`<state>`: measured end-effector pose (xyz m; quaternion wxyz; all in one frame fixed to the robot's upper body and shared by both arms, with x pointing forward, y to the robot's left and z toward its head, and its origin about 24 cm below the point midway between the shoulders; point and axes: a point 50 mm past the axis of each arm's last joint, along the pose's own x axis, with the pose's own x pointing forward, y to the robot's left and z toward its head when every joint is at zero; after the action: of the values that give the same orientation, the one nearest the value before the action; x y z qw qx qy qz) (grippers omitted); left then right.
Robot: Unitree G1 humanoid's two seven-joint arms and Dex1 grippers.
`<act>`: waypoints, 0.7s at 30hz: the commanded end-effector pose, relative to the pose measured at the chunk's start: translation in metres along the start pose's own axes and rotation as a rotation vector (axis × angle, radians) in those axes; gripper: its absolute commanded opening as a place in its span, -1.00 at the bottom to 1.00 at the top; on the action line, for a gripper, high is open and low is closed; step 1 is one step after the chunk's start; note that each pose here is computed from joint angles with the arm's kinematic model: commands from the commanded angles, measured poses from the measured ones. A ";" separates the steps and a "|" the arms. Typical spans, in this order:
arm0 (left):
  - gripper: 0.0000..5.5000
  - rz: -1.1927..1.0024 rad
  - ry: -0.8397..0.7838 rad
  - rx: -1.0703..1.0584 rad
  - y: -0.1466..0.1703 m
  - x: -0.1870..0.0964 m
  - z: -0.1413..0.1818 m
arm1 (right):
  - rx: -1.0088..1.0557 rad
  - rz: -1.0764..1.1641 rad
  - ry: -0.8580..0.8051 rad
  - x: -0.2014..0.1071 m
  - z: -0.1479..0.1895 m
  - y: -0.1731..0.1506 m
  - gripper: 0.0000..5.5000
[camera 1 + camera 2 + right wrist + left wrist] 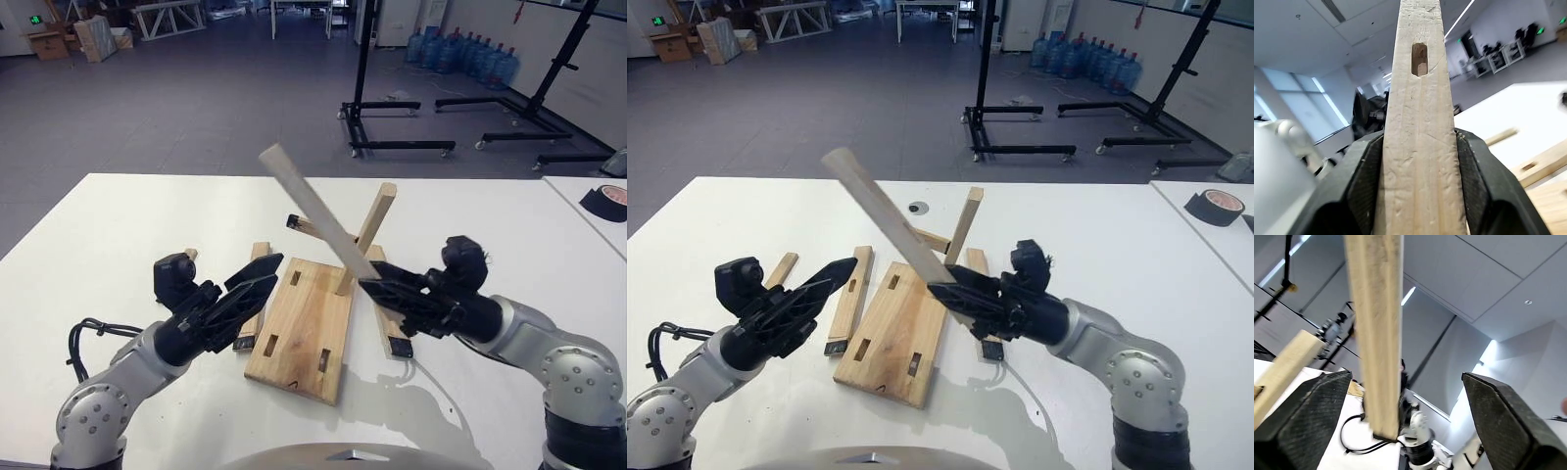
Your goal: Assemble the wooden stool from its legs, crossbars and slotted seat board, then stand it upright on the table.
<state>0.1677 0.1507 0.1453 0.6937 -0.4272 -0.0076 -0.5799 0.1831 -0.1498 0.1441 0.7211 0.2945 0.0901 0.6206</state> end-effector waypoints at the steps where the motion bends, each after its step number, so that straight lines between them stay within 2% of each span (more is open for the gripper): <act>1: 0.51 0.007 0.039 0.002 0.002 0.005 0.003 | 0.040 0.040 0.034 0.001 -0.010 0.000 -0.27; 21: 0.51 0.040 0.054 0.044 0.010 0.009 0.001 | 0.111 0.071 0.102 0.001 -0.033 -0.005 -0.27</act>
<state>0.1769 0.1443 0.1455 0.7106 -0.4001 0.0062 -0.5787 0.1690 -0.1380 0.1136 0.6703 0.3149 0.1520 0.6545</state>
